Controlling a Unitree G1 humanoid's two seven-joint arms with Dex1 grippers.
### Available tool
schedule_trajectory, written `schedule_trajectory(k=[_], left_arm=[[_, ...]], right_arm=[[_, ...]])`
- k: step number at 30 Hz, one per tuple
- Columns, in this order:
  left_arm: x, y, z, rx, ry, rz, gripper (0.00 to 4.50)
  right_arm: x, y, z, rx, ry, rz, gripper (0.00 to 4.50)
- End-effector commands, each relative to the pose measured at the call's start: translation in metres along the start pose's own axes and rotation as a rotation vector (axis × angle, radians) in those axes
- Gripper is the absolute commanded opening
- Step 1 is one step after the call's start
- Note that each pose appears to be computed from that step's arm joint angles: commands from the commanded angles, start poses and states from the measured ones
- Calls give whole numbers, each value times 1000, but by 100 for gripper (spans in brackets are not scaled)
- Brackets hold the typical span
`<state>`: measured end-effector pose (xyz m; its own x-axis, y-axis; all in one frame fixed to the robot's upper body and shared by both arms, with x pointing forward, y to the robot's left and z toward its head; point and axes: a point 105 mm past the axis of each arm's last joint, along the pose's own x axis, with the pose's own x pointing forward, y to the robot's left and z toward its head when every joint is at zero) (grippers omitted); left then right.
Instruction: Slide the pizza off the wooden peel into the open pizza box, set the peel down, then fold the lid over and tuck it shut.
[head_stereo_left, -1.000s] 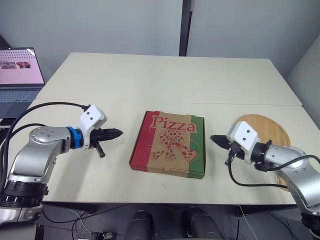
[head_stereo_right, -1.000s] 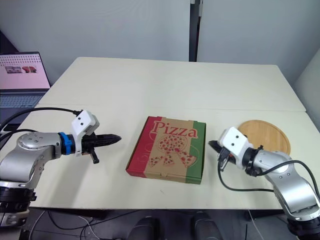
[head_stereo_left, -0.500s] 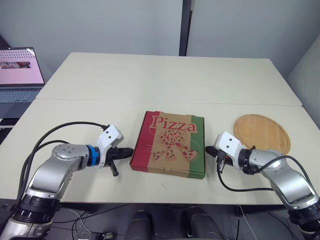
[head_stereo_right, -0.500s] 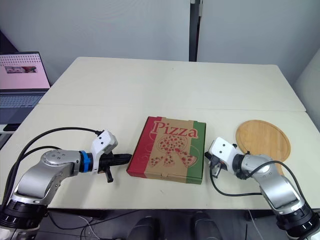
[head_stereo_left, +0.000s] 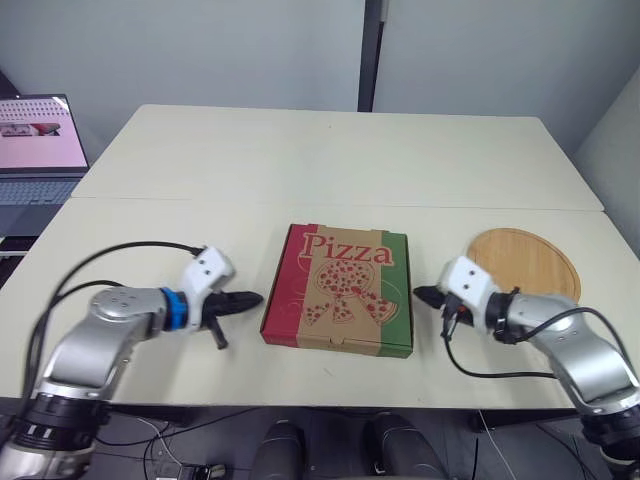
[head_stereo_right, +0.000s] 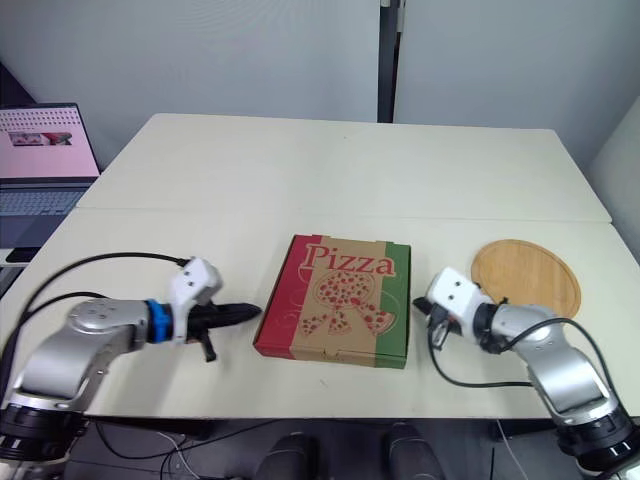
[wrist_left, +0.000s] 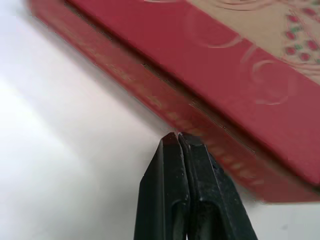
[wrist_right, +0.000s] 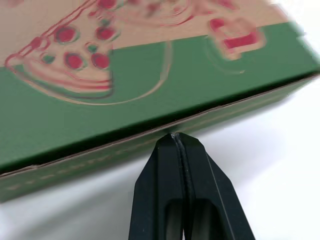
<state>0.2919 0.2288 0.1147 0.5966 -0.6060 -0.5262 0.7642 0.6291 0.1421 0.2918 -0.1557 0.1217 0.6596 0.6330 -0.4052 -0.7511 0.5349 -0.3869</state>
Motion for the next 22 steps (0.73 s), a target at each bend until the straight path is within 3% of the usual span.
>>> schedule_trajectory(k=[1,5,13,22], left_arm=[[-28,21,-6,72,28,106,0],[-52,33,-23,100,52,197,0],[-83,42,-44,48,45,275,0],[-75,48,-42,3,62,265,0]], right_arm=[[-22,-24,9,-52,-54,-110,5],[-48,-41,1,-60,-56,-181,5],[-115,-70,-47,10,92,-198,5],[-130,-93,-65,65,126,-246,5]])
